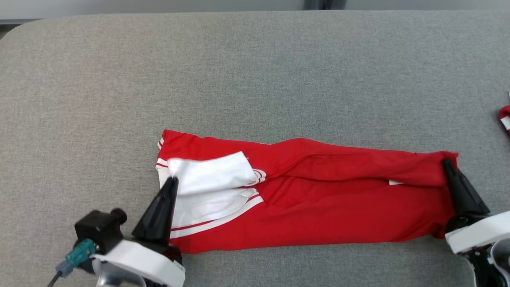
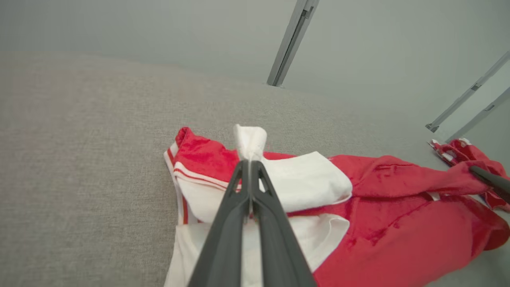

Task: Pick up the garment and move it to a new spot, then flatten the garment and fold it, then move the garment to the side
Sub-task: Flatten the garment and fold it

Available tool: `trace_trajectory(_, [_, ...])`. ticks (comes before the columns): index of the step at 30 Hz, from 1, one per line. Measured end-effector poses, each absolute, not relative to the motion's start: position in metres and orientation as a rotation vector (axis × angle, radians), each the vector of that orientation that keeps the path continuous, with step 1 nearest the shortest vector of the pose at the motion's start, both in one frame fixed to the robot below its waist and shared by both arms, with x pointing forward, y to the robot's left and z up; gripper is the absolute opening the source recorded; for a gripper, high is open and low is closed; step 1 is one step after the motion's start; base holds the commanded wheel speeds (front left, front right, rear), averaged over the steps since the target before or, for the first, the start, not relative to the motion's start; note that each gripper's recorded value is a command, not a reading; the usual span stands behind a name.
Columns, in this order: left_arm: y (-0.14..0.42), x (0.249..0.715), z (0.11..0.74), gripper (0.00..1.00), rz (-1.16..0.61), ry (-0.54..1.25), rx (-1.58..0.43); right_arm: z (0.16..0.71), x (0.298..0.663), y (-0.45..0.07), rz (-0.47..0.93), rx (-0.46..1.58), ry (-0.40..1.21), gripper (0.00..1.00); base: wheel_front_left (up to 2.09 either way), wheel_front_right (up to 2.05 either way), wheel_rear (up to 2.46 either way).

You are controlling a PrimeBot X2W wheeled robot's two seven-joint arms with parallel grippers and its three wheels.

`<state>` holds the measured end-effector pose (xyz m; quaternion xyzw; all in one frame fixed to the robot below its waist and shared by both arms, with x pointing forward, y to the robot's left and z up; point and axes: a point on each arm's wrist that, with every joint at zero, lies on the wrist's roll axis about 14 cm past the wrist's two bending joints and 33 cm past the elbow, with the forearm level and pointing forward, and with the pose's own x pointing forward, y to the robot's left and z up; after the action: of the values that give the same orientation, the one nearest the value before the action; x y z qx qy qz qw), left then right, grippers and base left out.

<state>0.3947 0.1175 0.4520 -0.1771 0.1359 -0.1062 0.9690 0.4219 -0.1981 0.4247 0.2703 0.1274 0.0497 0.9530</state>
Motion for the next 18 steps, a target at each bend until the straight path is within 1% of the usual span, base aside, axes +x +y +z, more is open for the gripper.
trace_trajectory(1, [0.118, 0.39, 0.447, 0.0, -0.204, 0.296, -0.37, 0.423, 0.419, -0.196, 0.102, 0.546, 0.263, 0.18, 0.0, 0.0, 0.0])
trace_trajectory(3, [0.118, 0.38, 0.435, 0.0, -0.192, 0.347, -0.386, 0.417, 0.412, -0.193, 0.106, 0.534, 0.277, 0.64, 0.0, 0.0, 0.0])
trace_trajectory(4, [0.117, 0.375, 0.429, 0.17, -0.19, 0.372, -0.395, 0.414, 0.408, -0.192, 0.109, 0.518, 0.285, 1.0, 0.0, 0.0, 0.0])
trace_trajectory(5, [0.115, 0.37, 0.424, 0.45, -0.188, 0.392, -0.407, 0.411, 0.404, -0.192, 0.105, 0.513, 0.287, 1.0, 0.0, 0.0, 0.0])
trace_trajectory(6, [0.116, 0.367, 0.42, 1.0, -0.18, 0.403, -0.409, 0.411, 0.401, -0.192, 0.104, 0.51, 0.284, 1.0, 0.0, 0.0, 0.0])
trace_trajectory(9, [0.125, 0.364, 0.414, 1.0, -0.142, 0.388, -0.375, 0.412, 0.393, -0.19, 0.111, 0.459, 0.265, 1.0, 0.0, 0.0, 0.0])
trace_trajectory(13, [0.133, 0.366, 0.42, 1.0, -0.1, 0.304, -0.331, 0.424, 0.387, -0.191, 0.116, 0.378, 0.205, 1.0, 0.0, 0.0, 0.0])
trace_trajectory(18, [0.142, 0.381, 0.446, 1.0, -0.061, 0.166, -0.265, 0.461, 0.392, -0.196, 0.096, 0.278, 0.063, 1.0, 0.0, 0.0, 0.0])
